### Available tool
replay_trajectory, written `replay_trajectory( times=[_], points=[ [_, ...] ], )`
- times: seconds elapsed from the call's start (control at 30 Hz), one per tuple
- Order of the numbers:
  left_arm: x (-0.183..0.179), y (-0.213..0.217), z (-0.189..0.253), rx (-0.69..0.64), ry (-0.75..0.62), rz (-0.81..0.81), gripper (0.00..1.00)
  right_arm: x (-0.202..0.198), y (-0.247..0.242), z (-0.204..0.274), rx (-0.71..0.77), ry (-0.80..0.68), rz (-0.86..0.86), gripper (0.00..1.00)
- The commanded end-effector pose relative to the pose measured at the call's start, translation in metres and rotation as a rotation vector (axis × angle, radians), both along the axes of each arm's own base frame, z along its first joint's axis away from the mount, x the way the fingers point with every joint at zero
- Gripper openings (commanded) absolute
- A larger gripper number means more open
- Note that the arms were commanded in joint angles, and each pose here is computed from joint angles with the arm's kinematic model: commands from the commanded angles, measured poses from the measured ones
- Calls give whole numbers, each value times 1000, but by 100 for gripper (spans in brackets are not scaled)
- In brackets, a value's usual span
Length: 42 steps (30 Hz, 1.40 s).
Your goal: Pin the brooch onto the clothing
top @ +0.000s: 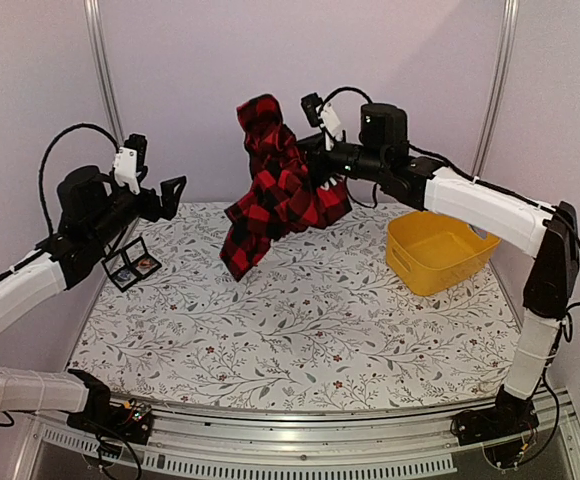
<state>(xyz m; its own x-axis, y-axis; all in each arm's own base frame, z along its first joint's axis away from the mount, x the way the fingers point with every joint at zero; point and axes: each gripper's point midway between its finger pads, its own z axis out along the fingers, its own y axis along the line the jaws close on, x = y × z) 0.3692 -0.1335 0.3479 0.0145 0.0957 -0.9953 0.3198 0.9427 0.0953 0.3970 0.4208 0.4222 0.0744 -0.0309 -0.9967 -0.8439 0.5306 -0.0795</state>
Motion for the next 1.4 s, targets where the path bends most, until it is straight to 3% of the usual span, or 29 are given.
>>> replay_trajectory(
  times=[0.0, 0.03, 0.07, 0.1, 0.2, 0.53, 0.67, 0.8, 0.97, 1.07, 1.27, 1.37],
  points=[
    [-9, 1, -21, 34, 24, -3, 100, -9, 19, -120, -144, 278, 123, 46],
    [-11, 0, -23, 27, 19, -15, 100, -11, 18, -148, -193, 342, 121, 82],
    [-13, -2, -26, 20, 19, -29, 100, -8, 14, -176, -246, 400, 86, 97],
    [-14, -2, -28, 14, 24, -35, 100, -1, 6, -206, -301, 452, 20, 99],
    [-17, -10, -34, 3, 40, -80, 100, 6, -26, -259, -374, 557, -99, 99],
    [-8, -14, -46, 10, 79, -78, 100, 17, -186, -351, -395, 833, -564, 96],
    [-7, -14, -44, 12, 75, -79, 100, 7, -259, -356, -425, 830, -829, 95],
    [-7, -15, -42, 20, 70, -84, 100, -7, -332, -338, -349, 846, -1062, 94],
    [-5, -17, -41, 32, 68, -90, 100, -27, -390, -323, -290, 871, -1246, 94],
    [-3, -19, -42, 34, 74, -100, 100, -31, -393, -306, -283, 871, -1254, 93],
    [-1, -23, -47, 40, 90, -113, 100, -15, -327, -235, -271, 818, -875, 79],
    [0, -24, -48, 44, 92, -122, 100, 10, -331, -188, -186, 780, -887, 77]
  ],
)
